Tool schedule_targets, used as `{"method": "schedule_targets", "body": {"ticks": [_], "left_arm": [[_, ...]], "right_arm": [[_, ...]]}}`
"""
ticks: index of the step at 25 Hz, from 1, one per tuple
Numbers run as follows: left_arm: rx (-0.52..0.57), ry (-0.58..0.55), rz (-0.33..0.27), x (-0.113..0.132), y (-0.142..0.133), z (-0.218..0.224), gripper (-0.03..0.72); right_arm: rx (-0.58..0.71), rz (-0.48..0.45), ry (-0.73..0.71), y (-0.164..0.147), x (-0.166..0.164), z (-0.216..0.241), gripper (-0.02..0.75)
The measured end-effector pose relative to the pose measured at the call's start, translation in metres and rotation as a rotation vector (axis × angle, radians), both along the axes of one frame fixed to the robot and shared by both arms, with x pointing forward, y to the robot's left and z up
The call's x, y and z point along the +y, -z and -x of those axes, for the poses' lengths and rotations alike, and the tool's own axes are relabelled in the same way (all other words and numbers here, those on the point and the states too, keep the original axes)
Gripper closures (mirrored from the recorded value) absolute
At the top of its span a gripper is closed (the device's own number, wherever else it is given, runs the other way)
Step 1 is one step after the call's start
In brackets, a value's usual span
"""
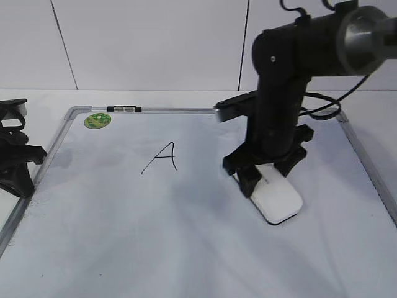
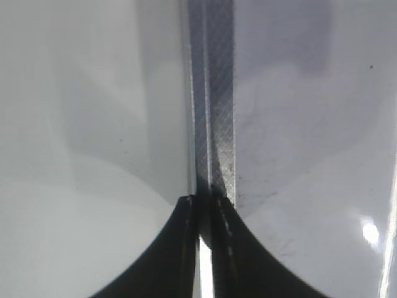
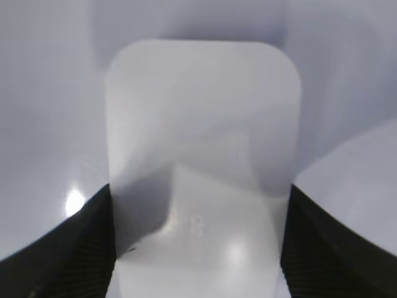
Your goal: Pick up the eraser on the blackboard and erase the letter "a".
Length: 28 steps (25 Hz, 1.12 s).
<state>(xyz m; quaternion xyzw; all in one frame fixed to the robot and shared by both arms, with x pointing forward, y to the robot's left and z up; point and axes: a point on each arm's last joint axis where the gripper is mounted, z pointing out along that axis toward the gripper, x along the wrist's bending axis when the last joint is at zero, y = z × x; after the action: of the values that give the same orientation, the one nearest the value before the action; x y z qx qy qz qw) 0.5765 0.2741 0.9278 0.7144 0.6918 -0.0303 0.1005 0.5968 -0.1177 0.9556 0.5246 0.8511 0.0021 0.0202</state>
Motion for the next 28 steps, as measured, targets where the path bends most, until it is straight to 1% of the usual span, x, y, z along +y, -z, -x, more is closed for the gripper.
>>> {"method": "schedule_targets", "body": {"ticks": [4, 6, 9, 12, 21, 25, 28], "left_arm": [[0.000, 0.000, 0.001, 0.000, 0.000, 0.000, 0.662], [0.000, 0.000, 0.001, 0.000, 0.000, 0.000, 0.662], [0.000, 0.000, 0.001, 0.000, 0.000, 0.000, 0.662], [0.000, -0.001, 0.002, 0.000, 0.000, 0.000, 0.662], [0.000, -0.001, 0.002, 0.000, 0.000, 0.000, 0.661], [0.000, -0.001, 0.002, 0.000, 0.000, 0.000, 0.661], [0.000, -0.001, 0.002, 0.000, 0.000, 0.000, 0.661]], "right_arm": [[0.008, -0.009, -0.107, 0.001, 0.036, 0.020, 0.170], [0.009, -0.011, -0.128, 0.001, 0.042, 0.025, 0.170], [0.006, -0.004, -0.119, 0.001, 0.041, 0.024, 0.170], [-0.015, 0.031, -0.075, 0.001, 0.027, 0.015, 0.170], [-0.024, 0.051, 0.141, 0.001, -0.049, -0.022, 0.171], [-0.034, 0.046, 0.166, -0.005, -0.058, -0.023, 0.171], [-0.059, 0.032, 0.170, -0.023, -0.060, -0.018, 0.171]]}}
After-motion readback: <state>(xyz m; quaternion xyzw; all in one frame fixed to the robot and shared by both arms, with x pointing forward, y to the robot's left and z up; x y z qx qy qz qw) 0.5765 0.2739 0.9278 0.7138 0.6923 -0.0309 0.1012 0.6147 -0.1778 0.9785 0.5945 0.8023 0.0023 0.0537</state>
